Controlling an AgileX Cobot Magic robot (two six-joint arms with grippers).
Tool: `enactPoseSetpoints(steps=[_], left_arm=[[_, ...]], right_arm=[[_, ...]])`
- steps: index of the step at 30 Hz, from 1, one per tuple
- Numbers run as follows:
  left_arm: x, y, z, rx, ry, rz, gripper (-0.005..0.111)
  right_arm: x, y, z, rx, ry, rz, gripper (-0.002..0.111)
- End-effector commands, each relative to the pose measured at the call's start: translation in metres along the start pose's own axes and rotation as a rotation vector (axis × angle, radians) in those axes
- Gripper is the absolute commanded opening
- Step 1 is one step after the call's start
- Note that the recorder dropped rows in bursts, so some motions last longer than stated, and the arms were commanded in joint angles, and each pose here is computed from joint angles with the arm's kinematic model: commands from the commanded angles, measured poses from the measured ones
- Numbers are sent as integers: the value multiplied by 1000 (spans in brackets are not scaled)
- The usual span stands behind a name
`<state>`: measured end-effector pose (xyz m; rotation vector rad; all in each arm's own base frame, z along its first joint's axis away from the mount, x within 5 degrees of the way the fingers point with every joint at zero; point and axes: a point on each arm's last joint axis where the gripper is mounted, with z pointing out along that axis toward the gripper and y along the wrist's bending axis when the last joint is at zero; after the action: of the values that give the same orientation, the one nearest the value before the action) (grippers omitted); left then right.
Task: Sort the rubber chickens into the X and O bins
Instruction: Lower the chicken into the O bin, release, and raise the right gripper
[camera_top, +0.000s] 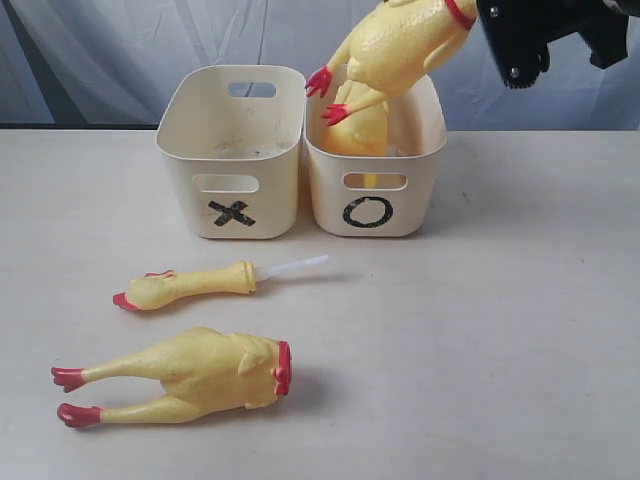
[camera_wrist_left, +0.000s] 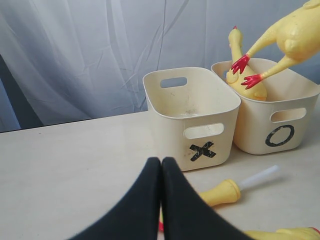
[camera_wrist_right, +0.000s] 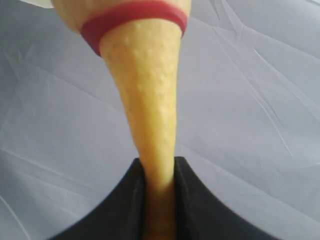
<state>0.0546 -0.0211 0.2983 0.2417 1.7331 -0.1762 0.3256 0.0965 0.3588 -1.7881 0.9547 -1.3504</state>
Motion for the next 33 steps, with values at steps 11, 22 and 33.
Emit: enactPoseSetpoints(steps=[11,22,33], left_arm=[[-2,0,-1,3,-14,-2,0],[-2,0,-1,3,-14,-2,0],[-2,0,-1,3,-14,-2,0]], right_arm=[[-6,12,12,-89,-25,-17,-1],[-21,24,31,-109,-84,-58,-1],[-27,32,39,-135,-96,-59,-1]])
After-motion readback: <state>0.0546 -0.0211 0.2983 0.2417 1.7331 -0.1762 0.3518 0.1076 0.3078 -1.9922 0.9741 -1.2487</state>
